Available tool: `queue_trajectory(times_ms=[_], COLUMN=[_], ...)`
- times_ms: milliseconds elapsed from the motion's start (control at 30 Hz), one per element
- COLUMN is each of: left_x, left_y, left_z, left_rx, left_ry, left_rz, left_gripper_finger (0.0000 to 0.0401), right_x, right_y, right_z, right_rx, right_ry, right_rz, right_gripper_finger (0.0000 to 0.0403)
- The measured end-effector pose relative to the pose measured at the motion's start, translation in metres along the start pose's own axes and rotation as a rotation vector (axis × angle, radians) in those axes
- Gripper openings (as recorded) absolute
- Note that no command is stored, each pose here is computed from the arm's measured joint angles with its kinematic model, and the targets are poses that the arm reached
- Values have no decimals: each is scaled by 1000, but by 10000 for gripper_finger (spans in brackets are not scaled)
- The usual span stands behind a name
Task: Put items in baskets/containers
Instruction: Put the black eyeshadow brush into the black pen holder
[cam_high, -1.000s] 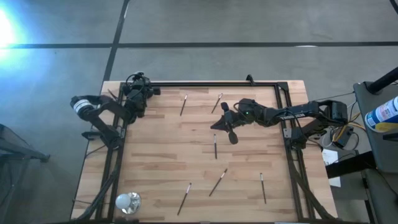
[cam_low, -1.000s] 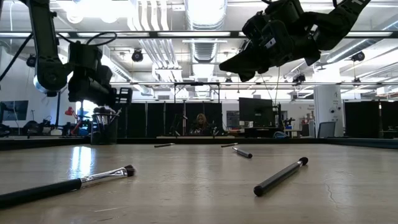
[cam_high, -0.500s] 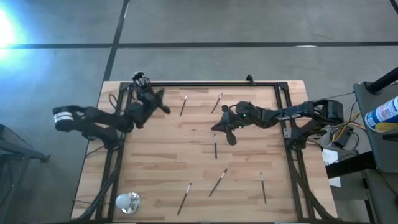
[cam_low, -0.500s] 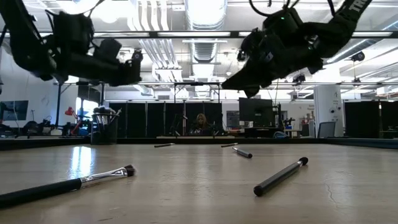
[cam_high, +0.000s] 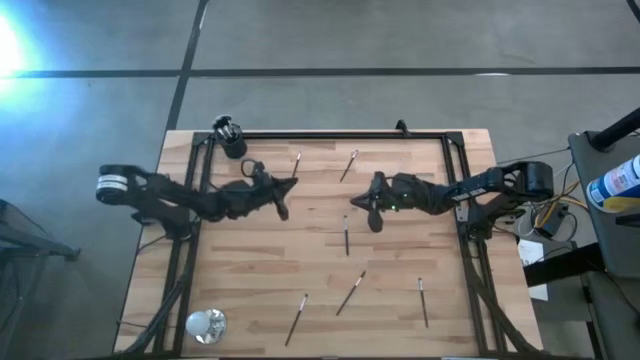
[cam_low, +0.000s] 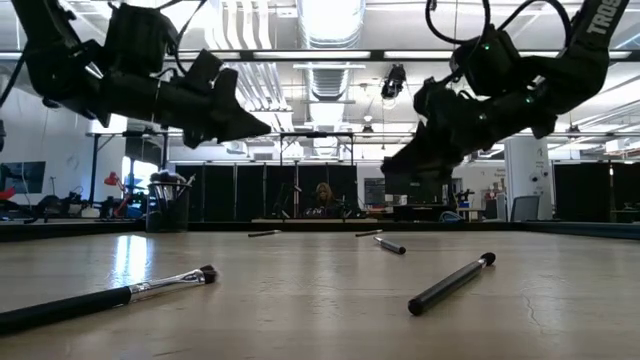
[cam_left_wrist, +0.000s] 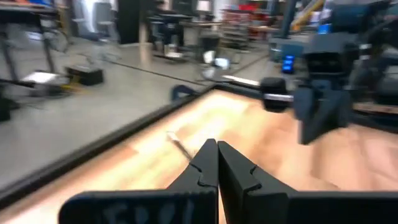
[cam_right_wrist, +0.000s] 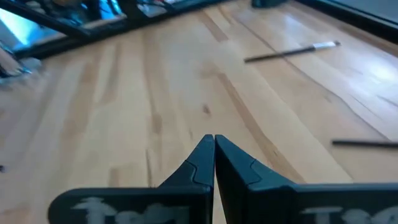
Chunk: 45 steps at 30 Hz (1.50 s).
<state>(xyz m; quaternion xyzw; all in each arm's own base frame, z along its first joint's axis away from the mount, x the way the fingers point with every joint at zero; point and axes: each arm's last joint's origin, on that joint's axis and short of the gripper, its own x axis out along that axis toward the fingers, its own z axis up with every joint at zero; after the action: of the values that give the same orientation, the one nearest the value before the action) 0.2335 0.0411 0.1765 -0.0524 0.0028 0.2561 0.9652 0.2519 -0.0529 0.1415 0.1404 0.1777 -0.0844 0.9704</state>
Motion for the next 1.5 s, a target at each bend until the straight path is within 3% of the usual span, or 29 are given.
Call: queue_trajectory(times_ms=[200, 400, 733, 900, 1200, 1367, 1500], left_x=[17, 65, 127, 150, 170, 172, 172], left_y=[2, 14, 82, 108, 123, 126, 129], left_z=[-9, -1, 9, 6, -9, -16, -20], left_rx=[-73, -64, -135, -237, -253, -263, -266], left_ry=[61, 332, 667, 686, 766, 779, 784], left_rz=[52, 179, 446, 453, 506, 529, 549], left_gripper_finger=[0, 0, 2, 33, 100, 103, 83], right_x=[1, 0, 0, -1, -1, -2, -2], right_y=[-1, -5, -6, -6, -6, -6, -6], right_z=[-1, 2, 1, 0, -2, -3, -3], right_rx=[2, -7, -82, -135, -173, -175, -179], right_ry=[7, -42, -33, -20, -9, -6, -5], right_rz=[-114, -237, -248, -245, -236, -236, -234], right_gripper_finger=[8, 8, 8, 8, 8, 8, 8])
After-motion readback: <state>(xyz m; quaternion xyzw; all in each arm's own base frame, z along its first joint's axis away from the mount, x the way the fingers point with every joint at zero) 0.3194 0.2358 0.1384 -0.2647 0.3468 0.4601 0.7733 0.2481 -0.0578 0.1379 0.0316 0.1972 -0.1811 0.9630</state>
